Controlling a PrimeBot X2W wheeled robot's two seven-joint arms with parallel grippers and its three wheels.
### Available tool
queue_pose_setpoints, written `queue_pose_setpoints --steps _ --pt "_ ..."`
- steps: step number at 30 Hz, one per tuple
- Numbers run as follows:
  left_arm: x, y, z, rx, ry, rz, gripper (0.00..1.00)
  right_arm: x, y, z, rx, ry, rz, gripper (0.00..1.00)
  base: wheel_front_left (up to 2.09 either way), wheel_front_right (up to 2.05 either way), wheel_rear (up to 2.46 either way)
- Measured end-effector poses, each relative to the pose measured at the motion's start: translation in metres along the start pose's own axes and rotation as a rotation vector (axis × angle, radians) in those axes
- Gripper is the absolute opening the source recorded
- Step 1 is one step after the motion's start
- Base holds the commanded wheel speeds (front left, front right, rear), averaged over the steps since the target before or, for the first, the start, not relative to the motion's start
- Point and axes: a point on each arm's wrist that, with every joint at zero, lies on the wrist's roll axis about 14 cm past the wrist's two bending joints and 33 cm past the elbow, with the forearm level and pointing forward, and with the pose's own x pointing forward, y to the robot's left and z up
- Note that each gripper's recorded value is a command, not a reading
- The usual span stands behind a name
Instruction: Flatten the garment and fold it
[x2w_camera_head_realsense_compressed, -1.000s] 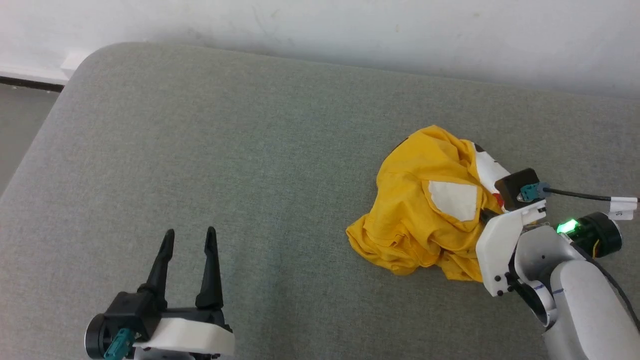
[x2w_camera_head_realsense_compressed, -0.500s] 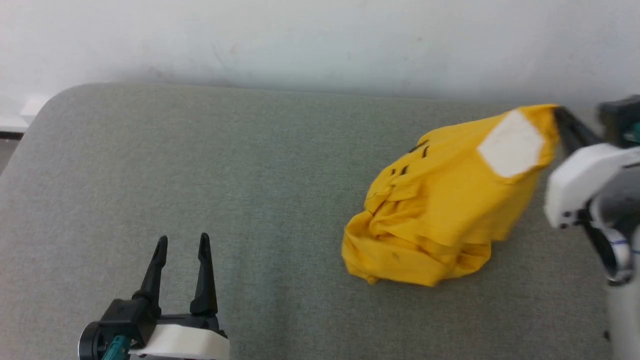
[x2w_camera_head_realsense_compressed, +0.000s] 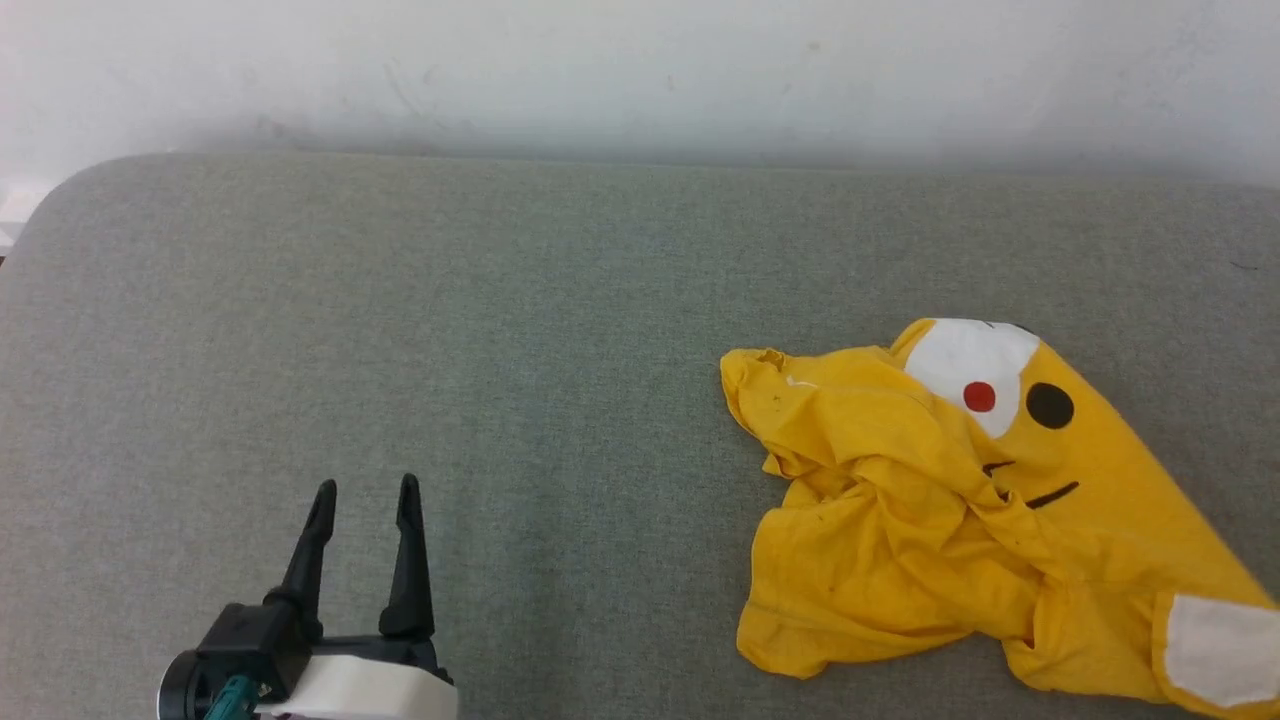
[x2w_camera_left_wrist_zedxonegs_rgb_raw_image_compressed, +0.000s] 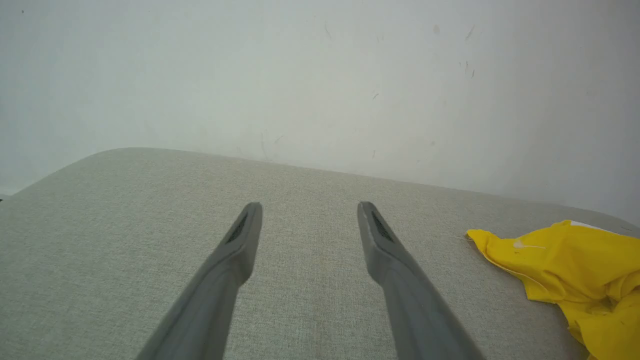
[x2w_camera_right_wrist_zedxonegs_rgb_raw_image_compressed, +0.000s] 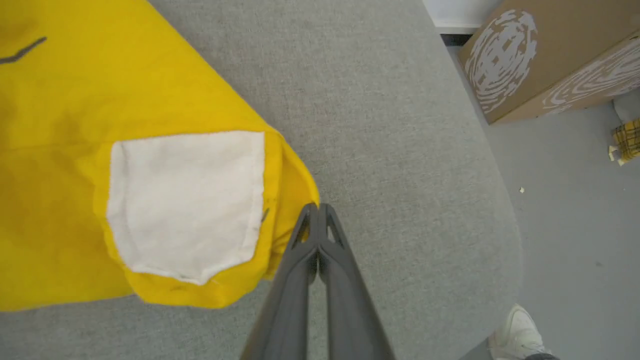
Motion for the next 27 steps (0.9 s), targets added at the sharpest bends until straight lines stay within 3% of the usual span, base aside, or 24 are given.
queue_pose_setpoints --steps 3,4,5,6,7,13,18,22,27 --pt "0.001 -0.003 -0.004 0.001 0.012 -0.013 1.0 0.004 0.005 -0.032 0.043 0.074 0.025 0.0 0.0 0.0 0.0" --pt "0.001 -0.004 -0.005 0.002 0.014 -0.016 1.0 0.005 0.008 -0.038 0.046 0.086 0.033 0.2 0.0 0.0 0.0" --pt "0.001 -0.005 -0.005 0.0 0.014 -0.021 1.0 0.006 0.011 -0.041 0.049 0.088 0.041 0.71 0.0 0.0 0.0" --pt "0.001 -0.005 -0.004 -0.001 0.012 -0.025 1.0 0.008 0.015 -0.038 0.054 0.073 0.05 0.71 0.0 0.0 0.0" --pt "0.001 -0.006 -0.004 -0.001 0.01 -0.026 1.0 0.01 0.019 -0.031 0.058 0.047 0.06 1.0 0.0 0.0 0.0" --pt "0.0 -0.008 0.001 -0.003 -0.004 -0.032 1.0 0.012 0.066 0.054 0.057 -0.195 0.184 1.0 0.0 0.0 0.0" --pt "-0.001 -0.006 -0.001 -0.007 0.003 -0.027 1.0 0.0 0.128 0.116 -0.035 -0.317 0.339 1.0 0.0 0.0 0.0" --pt "0.0 -0.004 -0.001 -0.015 0.001 -0.014 1.0 -0.003 0.177 0.133 -0.129 -0.301 0.467 1.0 0.0 0.0 0.0" --pt "-0.003 0.006 -0.002 -0.019 0.007 0.022 1.0 0.004 0.225 0.114 -0.283 -0.171 0.586 1.0 0.0 0.0 0.0"
